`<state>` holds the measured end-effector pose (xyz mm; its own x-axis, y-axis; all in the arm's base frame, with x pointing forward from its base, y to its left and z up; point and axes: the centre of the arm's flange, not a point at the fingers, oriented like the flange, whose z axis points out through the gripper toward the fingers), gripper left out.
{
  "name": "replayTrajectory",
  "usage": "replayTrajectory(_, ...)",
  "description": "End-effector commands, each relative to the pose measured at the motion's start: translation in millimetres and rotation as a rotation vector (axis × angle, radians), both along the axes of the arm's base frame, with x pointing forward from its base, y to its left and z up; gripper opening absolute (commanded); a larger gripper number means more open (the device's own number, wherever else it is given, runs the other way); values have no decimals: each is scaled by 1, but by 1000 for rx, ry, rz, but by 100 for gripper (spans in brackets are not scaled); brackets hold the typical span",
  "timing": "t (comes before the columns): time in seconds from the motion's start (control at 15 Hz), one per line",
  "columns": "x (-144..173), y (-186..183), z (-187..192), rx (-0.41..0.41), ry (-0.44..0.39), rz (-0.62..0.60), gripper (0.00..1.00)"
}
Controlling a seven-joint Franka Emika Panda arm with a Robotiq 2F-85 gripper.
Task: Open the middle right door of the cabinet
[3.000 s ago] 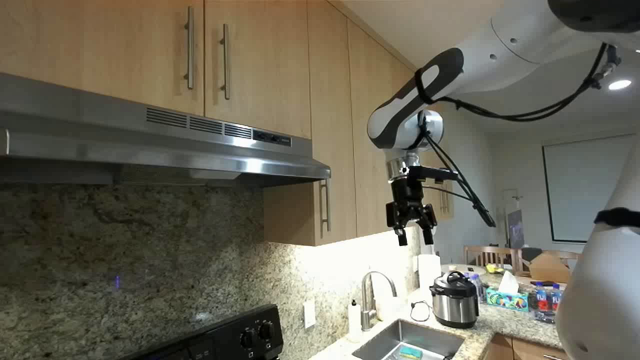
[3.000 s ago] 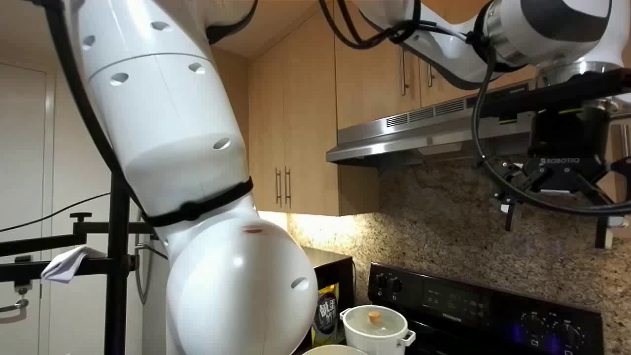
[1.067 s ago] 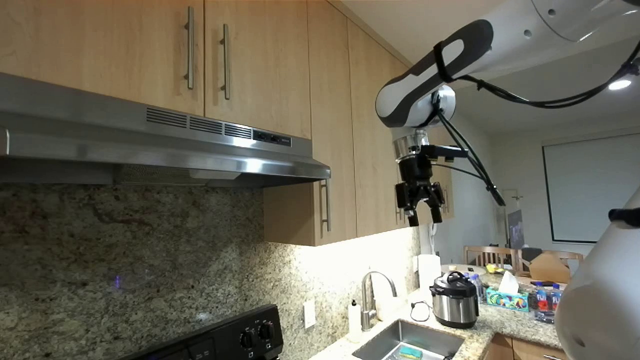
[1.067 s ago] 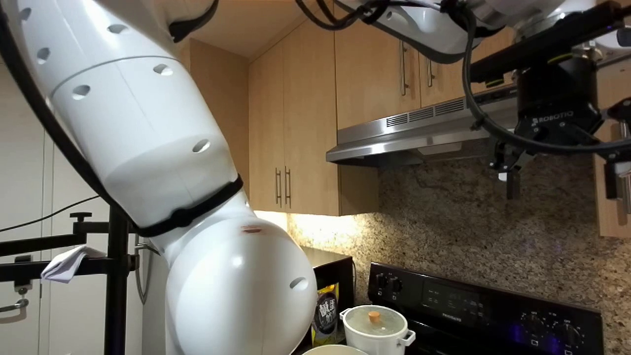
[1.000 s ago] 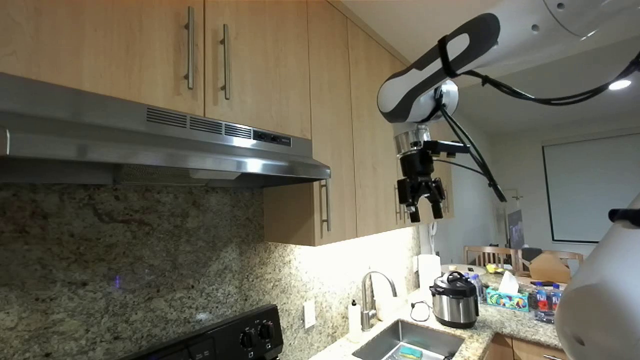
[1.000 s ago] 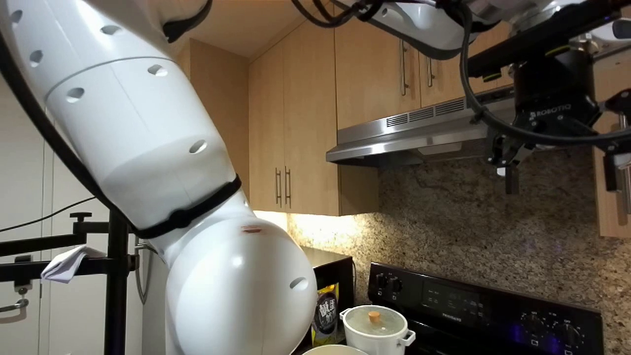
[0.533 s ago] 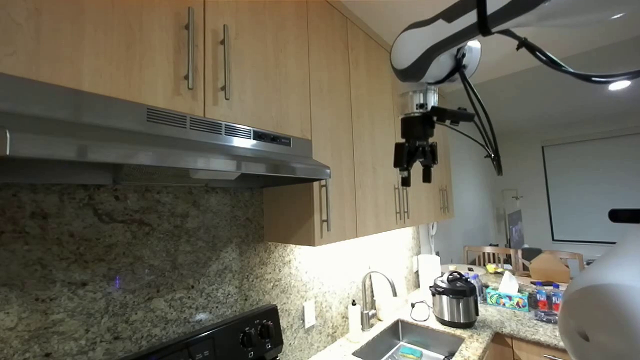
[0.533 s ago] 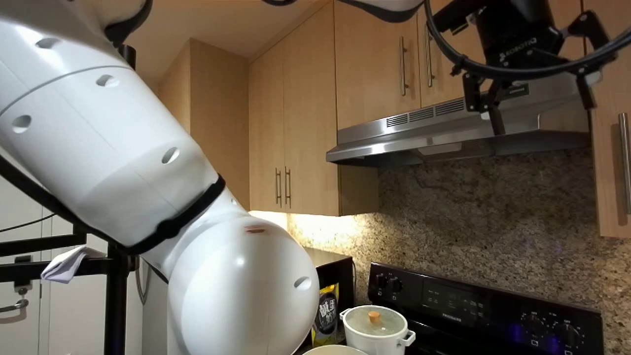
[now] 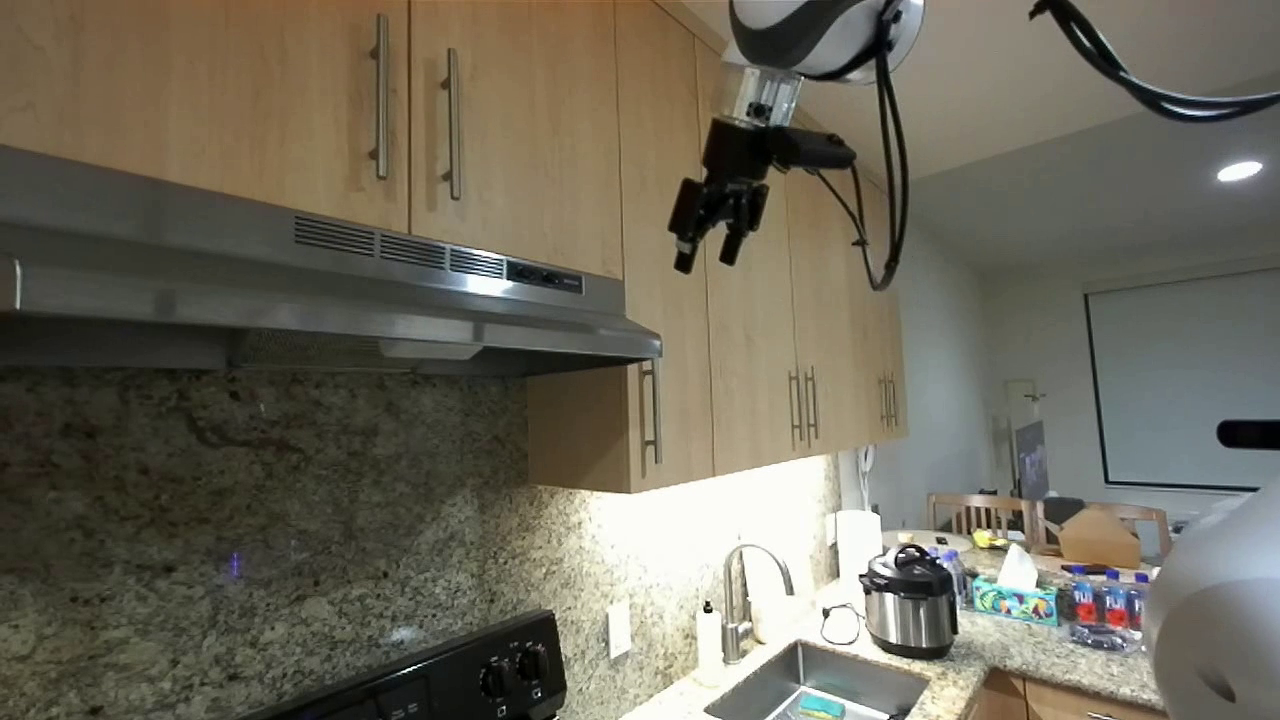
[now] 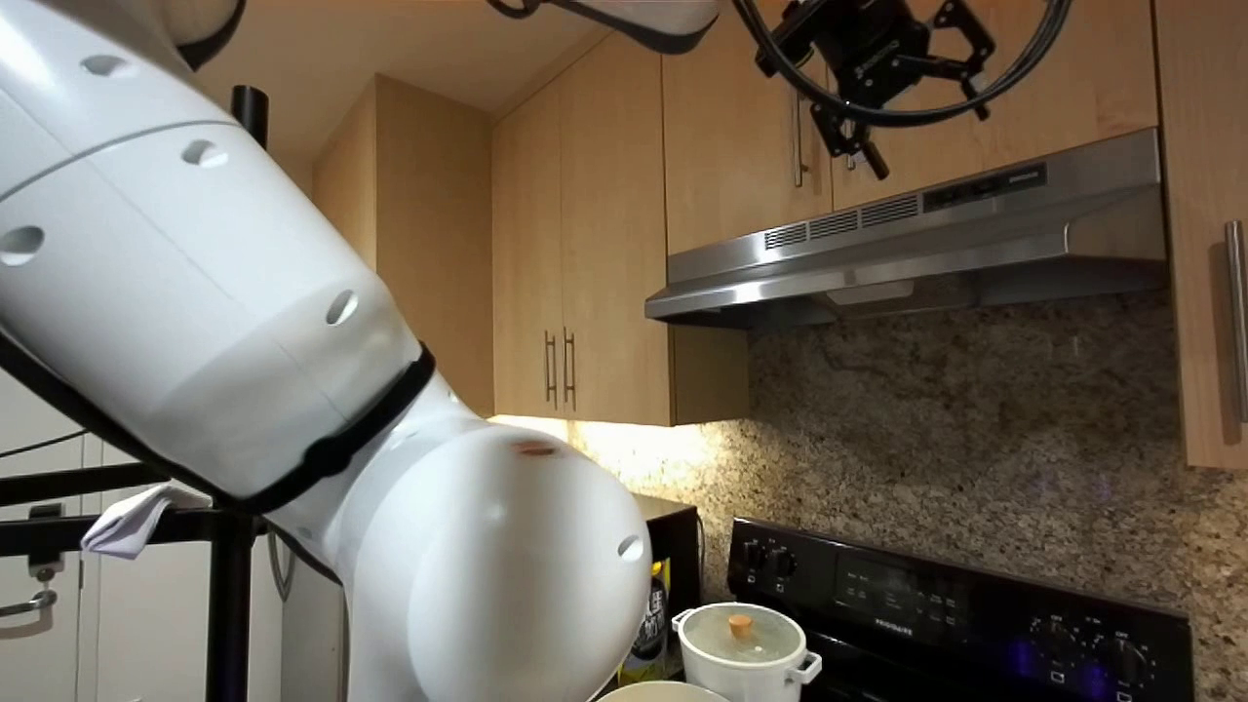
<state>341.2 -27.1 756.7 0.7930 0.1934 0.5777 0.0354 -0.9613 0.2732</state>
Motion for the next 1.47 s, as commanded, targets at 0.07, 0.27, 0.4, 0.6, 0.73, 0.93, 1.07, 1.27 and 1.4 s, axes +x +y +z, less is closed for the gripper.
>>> replayTrajectory(0.07, 33, 81, 27, -80, -209, -3, 100)
replayTrajectory(0.27, 23, 84, 22, -54, -184, 35, 100)
replayTrajectory(0.4, 27, 85, 22, -56, -184, 33, 100)
replayTrajectory(0.6, 15, 102, 12, -18, -246, -21, 100)
replayTrajectory(0.73, 19, 127, 18, 35, -328, -77, 100)
replayTrajectory(0.93, 32, 164, 43, 90, -469, -138, 100)
replayTrajectory(1.07, 38, 187, 60, 115, -562, -178, 100)
replayTrajectory(1.27, 49, 213, 87, 129, -699, -243, 100)
replayTrajectory(1.4, 59, 229, 105, 119, -754, -264, 100)
